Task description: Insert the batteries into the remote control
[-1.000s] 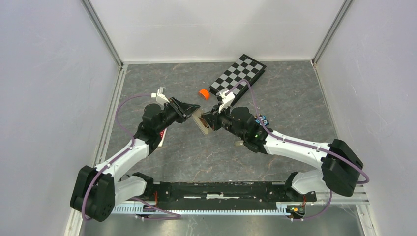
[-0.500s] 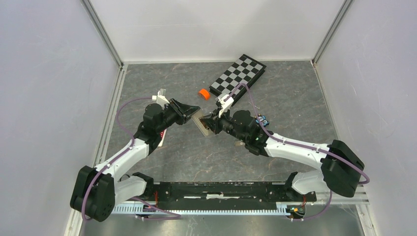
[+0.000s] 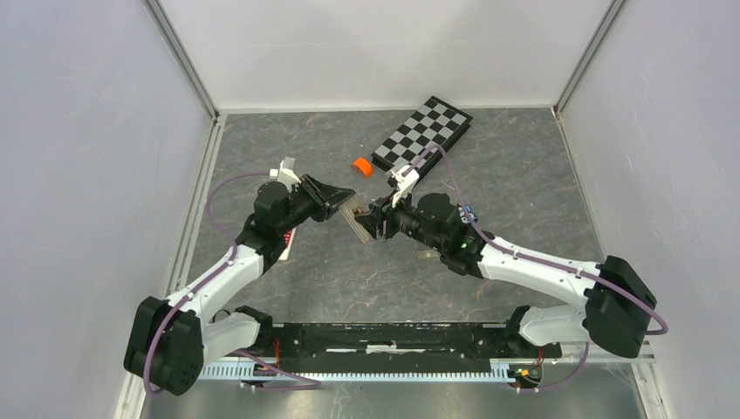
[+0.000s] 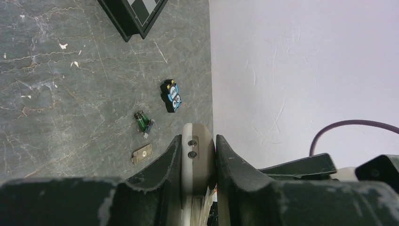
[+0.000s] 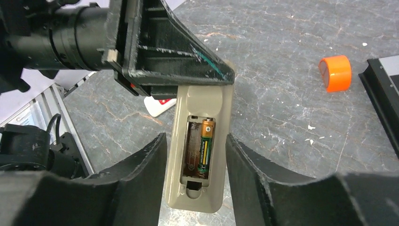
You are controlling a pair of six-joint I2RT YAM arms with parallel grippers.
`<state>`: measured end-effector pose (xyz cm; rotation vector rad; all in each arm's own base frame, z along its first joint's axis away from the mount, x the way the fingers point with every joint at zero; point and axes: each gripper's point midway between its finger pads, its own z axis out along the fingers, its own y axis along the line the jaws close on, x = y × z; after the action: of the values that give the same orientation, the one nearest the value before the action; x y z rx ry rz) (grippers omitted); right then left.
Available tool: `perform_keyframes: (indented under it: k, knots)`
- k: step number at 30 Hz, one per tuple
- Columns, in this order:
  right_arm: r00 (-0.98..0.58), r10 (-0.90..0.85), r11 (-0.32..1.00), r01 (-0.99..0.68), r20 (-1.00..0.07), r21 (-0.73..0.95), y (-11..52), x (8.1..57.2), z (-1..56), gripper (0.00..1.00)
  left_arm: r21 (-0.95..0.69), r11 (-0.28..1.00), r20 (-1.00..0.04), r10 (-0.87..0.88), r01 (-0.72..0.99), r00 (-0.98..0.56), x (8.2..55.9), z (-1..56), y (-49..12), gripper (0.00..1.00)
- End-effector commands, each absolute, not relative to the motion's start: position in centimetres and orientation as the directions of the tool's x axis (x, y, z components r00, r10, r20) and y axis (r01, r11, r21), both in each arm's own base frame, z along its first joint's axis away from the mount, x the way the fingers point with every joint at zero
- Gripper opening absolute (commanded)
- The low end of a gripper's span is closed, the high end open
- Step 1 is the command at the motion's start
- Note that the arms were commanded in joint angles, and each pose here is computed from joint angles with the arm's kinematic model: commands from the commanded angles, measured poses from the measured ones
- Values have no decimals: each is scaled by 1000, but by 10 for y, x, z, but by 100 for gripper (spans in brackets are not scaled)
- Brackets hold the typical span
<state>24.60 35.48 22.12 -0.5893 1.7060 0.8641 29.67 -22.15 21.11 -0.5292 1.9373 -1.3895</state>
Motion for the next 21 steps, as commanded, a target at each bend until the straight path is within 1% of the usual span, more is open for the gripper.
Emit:
perform_keyframes:
  k: [1,2,5,7,11,15,19,21]
  knots:
    - [-287,148,582,-749,-946,318,356,243,280,59,-921,354,-368,-657,162,-658,298,239,-223,2]
    - [-311,165,583,-734,-936,347,354,243,283,64,-915,364,-382,-651,171,-656,298,239,-222,2]
    - [-435,239,588,-647,-868,486,347,249,277,89,-897,394,-425,-639,202,-641,299,238,-220,2]
    - [-527,303,547,-586,-794,598,342,251,273,98,-882,410,-458,-632,233,-625,299,240,-219,2]
    - [-651,440,492,-402,-619,772,325,255,258,98,-854,444,-513,-630,272,-583,301,245,-214,2]
    - [-704,542,418,-249,-460,874,318,253,248,98,-837,465,-541,-634,287,-552,302,246,-210,2]
    - [-773,565,250,-173,-288,953,332,244,252,98,-841,446,-538,-629,306,-561,302,247,-214,2]
    - [-808,545,209,-126,-222,970,340,242,249,98,-845,436,-532,-623,310,-573,302,245,-217,2]
